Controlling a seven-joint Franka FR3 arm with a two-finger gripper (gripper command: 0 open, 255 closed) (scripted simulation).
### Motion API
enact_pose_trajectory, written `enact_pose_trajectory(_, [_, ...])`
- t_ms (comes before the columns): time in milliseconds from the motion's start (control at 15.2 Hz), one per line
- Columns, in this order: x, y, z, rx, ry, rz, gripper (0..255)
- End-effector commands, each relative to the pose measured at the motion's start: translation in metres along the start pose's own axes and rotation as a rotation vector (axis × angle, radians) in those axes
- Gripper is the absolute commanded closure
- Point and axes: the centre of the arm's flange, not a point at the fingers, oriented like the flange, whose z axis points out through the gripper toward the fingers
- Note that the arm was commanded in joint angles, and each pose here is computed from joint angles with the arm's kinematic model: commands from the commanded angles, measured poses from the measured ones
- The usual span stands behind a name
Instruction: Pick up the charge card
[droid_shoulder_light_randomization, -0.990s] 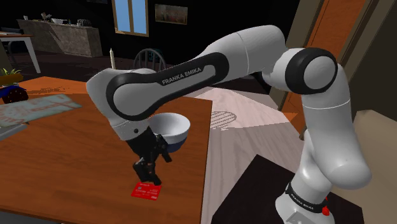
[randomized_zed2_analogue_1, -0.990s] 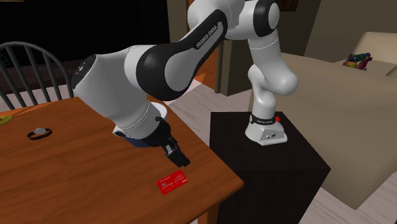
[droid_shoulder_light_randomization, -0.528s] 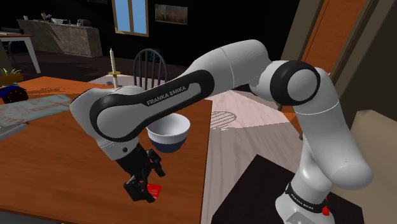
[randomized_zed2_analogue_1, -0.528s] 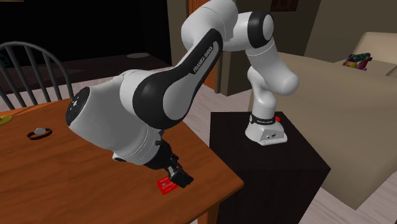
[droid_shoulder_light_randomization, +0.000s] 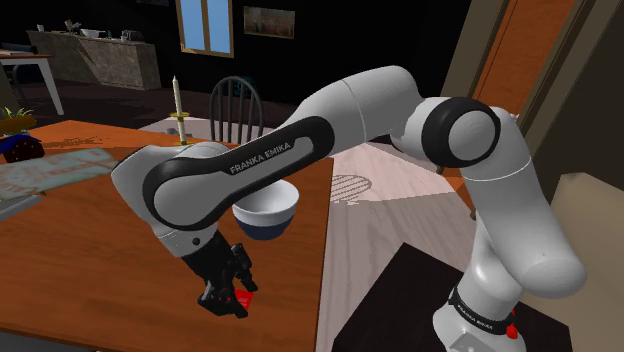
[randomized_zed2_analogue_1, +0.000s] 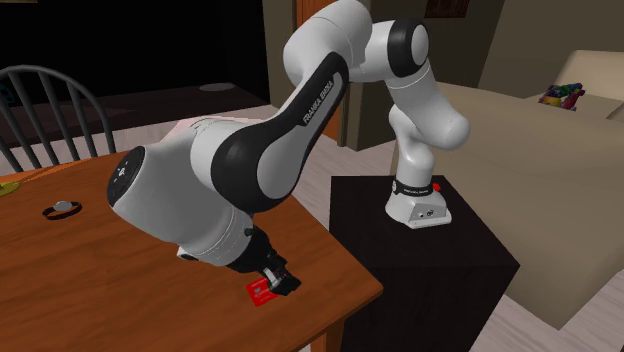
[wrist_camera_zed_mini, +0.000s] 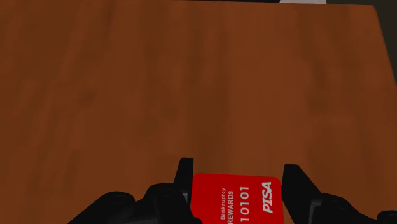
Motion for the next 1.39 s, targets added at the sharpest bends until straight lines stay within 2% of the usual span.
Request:
enact_pose_trajectory(0, [0.003,0.002,0.007,-0.003,-0.012,0.002,255])
enact_pose_trajectory(330, [0.003,0.001,0.007,-0.003,-0.012,0.002,255])
enact_pose_trajectory(1320, [-0.04,0.001,-0.06,-0.003,-0.012,0.002,255])
